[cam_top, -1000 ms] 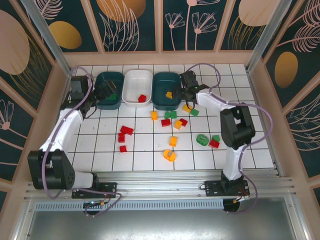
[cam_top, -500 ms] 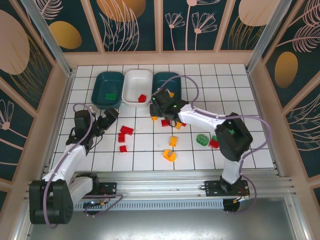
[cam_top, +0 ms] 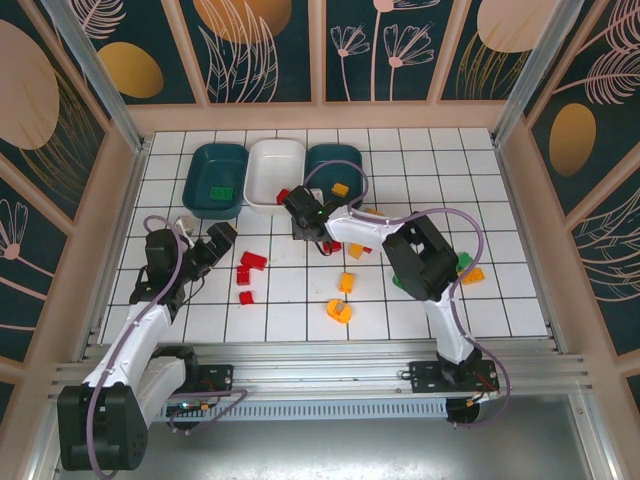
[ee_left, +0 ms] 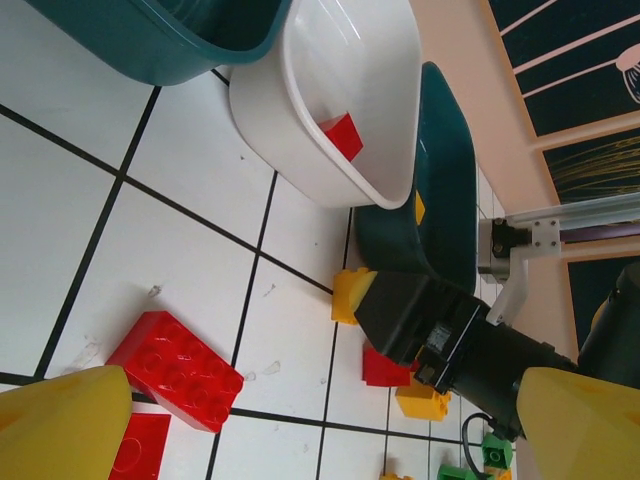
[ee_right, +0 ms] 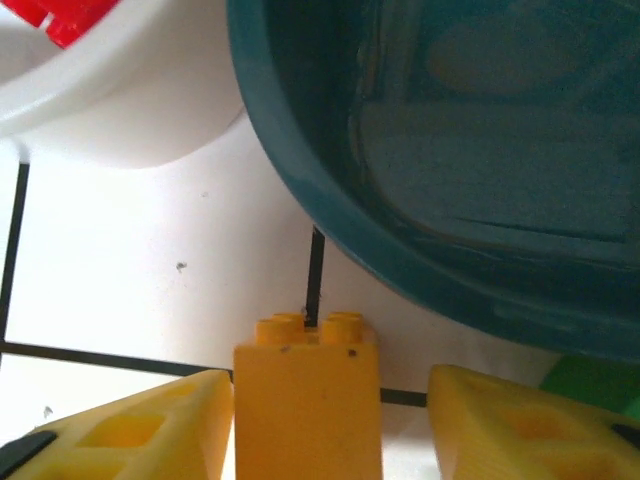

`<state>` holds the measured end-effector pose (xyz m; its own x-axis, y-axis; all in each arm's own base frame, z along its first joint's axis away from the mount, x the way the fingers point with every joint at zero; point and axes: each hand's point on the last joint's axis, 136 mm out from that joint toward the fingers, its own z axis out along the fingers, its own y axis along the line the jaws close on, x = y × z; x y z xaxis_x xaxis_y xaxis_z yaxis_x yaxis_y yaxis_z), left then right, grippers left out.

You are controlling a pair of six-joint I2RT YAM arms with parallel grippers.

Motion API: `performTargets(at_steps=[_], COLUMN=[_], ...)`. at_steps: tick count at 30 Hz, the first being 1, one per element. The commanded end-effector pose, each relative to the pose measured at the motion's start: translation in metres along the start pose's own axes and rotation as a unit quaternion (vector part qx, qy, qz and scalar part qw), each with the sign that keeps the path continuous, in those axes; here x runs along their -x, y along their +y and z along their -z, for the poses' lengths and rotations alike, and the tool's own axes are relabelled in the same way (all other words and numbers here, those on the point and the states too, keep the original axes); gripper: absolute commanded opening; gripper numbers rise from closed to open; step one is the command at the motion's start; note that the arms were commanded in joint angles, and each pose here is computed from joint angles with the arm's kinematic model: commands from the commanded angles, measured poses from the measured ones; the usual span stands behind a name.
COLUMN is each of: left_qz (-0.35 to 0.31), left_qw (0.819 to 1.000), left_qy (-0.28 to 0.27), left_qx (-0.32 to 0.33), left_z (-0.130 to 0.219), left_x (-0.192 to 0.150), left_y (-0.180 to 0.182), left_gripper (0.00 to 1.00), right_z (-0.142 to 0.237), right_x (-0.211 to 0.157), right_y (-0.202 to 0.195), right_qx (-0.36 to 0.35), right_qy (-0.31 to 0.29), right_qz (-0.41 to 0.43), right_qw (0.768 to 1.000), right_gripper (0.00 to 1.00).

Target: Sort the legos into containers by color

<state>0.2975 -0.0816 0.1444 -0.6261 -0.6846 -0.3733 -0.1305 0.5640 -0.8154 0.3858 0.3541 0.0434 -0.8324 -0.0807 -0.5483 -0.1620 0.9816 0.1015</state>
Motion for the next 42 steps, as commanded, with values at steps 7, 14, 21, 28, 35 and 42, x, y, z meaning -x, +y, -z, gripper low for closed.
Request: performTargets(at_steps=[7,14,21,28,35,42], left_qz=[0.001,0.004,0.004,-0.051,-0.111,-0.120], left_qw=[1.000,1.000,0.999,0.994,0.981,0.978], left_qy=[0.006,0.011,0.020,0.091,0.143,0.158], left_qx=[0.000,0.000,-0.037,-0.031,0.075,0.072], left_z=[-0.006,-0.010,-0.013,-0.033,-0.054,-0.062], left_x=[0.005,0.010,0.011,-0.015,-0.037,-0.047], left_y=[-0.004,-0.009,-0.025,-0.035,-0.011,-0.024], left_gripper=[0.98,0.99,0.99,0.98,0.94,0.95], right_z=[0.011,0.046,0.093,0.044,0.009,0.022], right_x=[0.007,0.025,0.075,0.112,0.138,0.150], right_y=[0.003,0.017,0.019,-0.047,-0.082,-0.089], right_qx=[-0.009,0.026,0.062,0.028,0.005,-0.006], right_qy=[-0.012,-0.048,-0.108,-0.089,-0.074,-0.086], right_qz=[0.014,0.015,0.007,-0.026,-0.039,-0.044], right_qw=[1.000,0.998,0.992,0.995,0.997,0.995], right_gripper=[0.24,0.21,0.21,0.21,0.27,0.56])
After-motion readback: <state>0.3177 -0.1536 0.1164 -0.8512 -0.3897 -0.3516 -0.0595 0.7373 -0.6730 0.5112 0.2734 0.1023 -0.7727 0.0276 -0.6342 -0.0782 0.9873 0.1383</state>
